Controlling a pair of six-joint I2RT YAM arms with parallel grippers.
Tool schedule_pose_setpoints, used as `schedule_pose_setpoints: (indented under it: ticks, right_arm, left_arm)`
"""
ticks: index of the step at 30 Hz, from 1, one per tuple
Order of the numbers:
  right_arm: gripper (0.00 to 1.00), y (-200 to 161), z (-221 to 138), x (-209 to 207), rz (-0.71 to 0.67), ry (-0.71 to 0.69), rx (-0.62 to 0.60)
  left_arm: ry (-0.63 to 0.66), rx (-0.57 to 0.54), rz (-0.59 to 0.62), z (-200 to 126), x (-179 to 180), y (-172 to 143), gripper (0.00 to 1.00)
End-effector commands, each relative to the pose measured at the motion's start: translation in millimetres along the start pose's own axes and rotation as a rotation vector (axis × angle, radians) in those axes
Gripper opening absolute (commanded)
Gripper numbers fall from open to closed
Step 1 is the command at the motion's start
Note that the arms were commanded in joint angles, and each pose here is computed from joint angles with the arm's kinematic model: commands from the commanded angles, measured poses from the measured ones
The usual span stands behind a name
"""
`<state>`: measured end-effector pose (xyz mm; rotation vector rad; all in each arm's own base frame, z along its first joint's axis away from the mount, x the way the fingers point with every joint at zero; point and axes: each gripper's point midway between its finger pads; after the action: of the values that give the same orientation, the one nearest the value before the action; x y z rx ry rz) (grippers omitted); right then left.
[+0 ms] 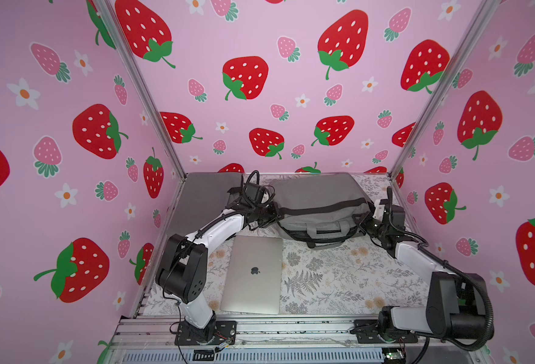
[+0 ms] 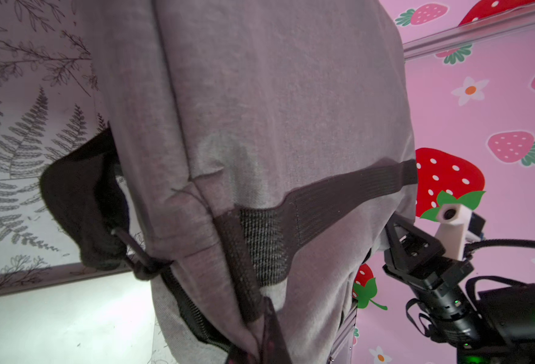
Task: Open the zippered laptop bag and take out the laptop
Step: Open the bag flap on the zippered laptop bag.
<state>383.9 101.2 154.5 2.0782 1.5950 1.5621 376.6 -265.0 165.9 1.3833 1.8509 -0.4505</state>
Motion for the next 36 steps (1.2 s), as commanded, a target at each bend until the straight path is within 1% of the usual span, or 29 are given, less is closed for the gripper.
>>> schedule_pose_setpoints:
  ticks: [1,4,9,14,15,17,18,21,24,29,32,34,36]
  right_arm:
    - [0.00,32,-7,39,-0.131,0.099,-0.050]
    - [0.00,48,3,53,-0.169,0.146,-0.041]
    - [0.00,71,23,68,-0.212,0.184,-0.037]
    - [0.00,81,46,75,-0.248,0.206,-0.015]
    - [0.00,81,52,75,-0.253,0.208,-0.008]
    - [0.00,81,63,73,-0.256,0.208,0.013]
    - [0.00,81,69,71,-0.252,0.210,0.023]
    - [0.00,80,77,69,-0.241,0.211,0.055]
    - [0.00,76,81,66,-0.237,0.201,0.093]
    - [0.00,68,82,62,-0.233,0.191,0.126]
    - [0.00,66,83,61,-0.232,0.196,0.135]
    - [0.00,66,83,62,-0.229,0.203,0.139]
    - [0.00,64,83,64,-0.229,0.210,0.147]
  left_arm:
    - [-0.121,0.005,0.122,-37,-51,-19,0.00]
    - [-0.119,-0.009,0.132,-46,-52,-28,0.00]
    - [-0.119,0.014,0.136,-47,-53,-51,0.00]
    - [-0.113,0.023,0.135,-42,-50,-70,0.00]
    - [-0.110,0.024,0.136,-40,-49,-73,0.01]
    - [-0.110,0.036,0.143,-35,-49,-82,0.04]
    - [-0.101,0.041,0.148,-32,-47,-86,0.10]
    - [-0.076,0.052,0.154,-25,-38,-92,0.17]
    - [-0.048,0.038,0.172,-25,-28,-91,0.24]
    - [-0.034,0.002,0.223,-33,-26,-90,0.35]
    - [-0.020,-0.022,0.289,-41,-31,-91,0.41]
    - [-0.013,-0.035,0.362,-45,-41,-91,0.44]
    - [0.038,-0.046,0.476,-47,-48,-91,0.47]
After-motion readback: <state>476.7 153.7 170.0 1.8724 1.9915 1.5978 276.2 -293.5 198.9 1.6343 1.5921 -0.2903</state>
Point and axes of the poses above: each gripper's point midway between its finger pads, its own z axis out along the fingers, its own x axis along the line the jaws close on, y = z × x, and after that the axes turned 7 degrees about -z, right-handed
